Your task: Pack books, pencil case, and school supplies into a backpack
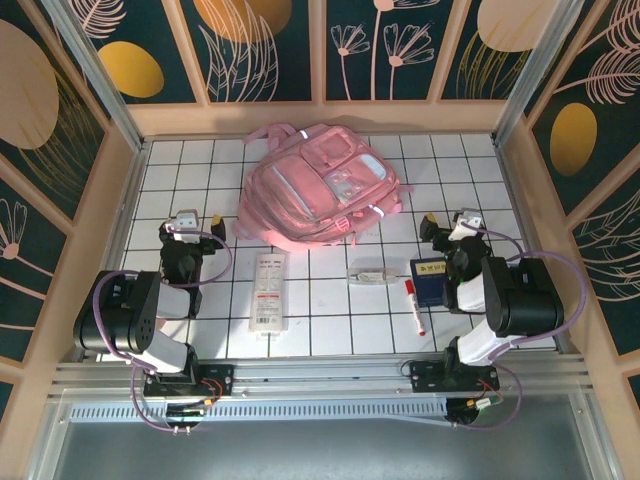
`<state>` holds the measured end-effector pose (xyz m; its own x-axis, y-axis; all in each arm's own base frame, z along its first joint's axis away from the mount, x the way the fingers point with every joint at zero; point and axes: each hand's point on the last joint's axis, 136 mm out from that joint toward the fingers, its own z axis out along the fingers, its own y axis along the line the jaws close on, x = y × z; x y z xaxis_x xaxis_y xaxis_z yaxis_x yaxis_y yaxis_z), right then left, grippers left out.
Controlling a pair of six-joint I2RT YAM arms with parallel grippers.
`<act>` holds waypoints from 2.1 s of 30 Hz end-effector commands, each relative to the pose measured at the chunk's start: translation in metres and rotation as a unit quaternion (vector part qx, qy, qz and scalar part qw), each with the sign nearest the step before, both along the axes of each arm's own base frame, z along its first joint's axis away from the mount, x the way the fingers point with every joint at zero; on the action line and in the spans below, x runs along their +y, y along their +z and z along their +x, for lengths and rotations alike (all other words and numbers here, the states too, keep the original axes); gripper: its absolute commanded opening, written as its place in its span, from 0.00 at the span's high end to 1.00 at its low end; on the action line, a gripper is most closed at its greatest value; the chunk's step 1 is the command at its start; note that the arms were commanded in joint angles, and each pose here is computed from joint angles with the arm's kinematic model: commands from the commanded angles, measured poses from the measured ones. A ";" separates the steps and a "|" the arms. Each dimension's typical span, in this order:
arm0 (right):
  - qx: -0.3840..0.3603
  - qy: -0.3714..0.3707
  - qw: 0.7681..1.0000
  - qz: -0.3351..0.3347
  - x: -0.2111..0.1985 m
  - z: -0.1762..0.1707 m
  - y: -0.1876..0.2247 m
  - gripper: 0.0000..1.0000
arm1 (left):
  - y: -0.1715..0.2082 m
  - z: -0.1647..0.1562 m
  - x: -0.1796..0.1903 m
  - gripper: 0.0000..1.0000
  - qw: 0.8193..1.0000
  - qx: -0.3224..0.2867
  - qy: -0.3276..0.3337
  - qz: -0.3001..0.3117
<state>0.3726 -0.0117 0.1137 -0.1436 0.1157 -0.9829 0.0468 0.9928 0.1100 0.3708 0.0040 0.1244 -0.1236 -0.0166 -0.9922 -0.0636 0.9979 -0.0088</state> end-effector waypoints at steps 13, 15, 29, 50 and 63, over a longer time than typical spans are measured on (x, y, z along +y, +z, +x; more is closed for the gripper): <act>-0.017 -0.019 1.000 0.018 -0.010 0.005 0.019 0.01 | 0.014 0.006 0.012 0.01 0.999 -0.020 0.026 -0.021; -0.012 -0.041 0.999 0.026 -0.019 0.002 0.028 0.01 | 0.018 0.008 0.007 0.01 1.000 -0.012 0.013 -0.014; 0.106 -0.089 0.984 0.112 0.068 -0.024 0.089 0.01 | 0.078 -0.020 -0.019 0.01 0.978 0.166 -0.013 -0.122; 0.464 -0.118 0.734 0.482 0.354 -0.063 -0.066 0.08 | 0.059 0.007 -0.077 0.01 0.917 0.290 -0.125 -0.244; 0.432 -0.090 0.756 0.483 0.367 -0.014 -0.061 0.92 | 0.046 0.006 -0.076 0.01 0.910 0.310 -0.113 -0.253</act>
<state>0.3480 0.3527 0.0394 -0.5798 0.8121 0.0660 0.6744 0.4330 0.5981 0.3832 -0.0694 0.1687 -0.7068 -0.3425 -0.6190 -0.0022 0.8760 -0.4822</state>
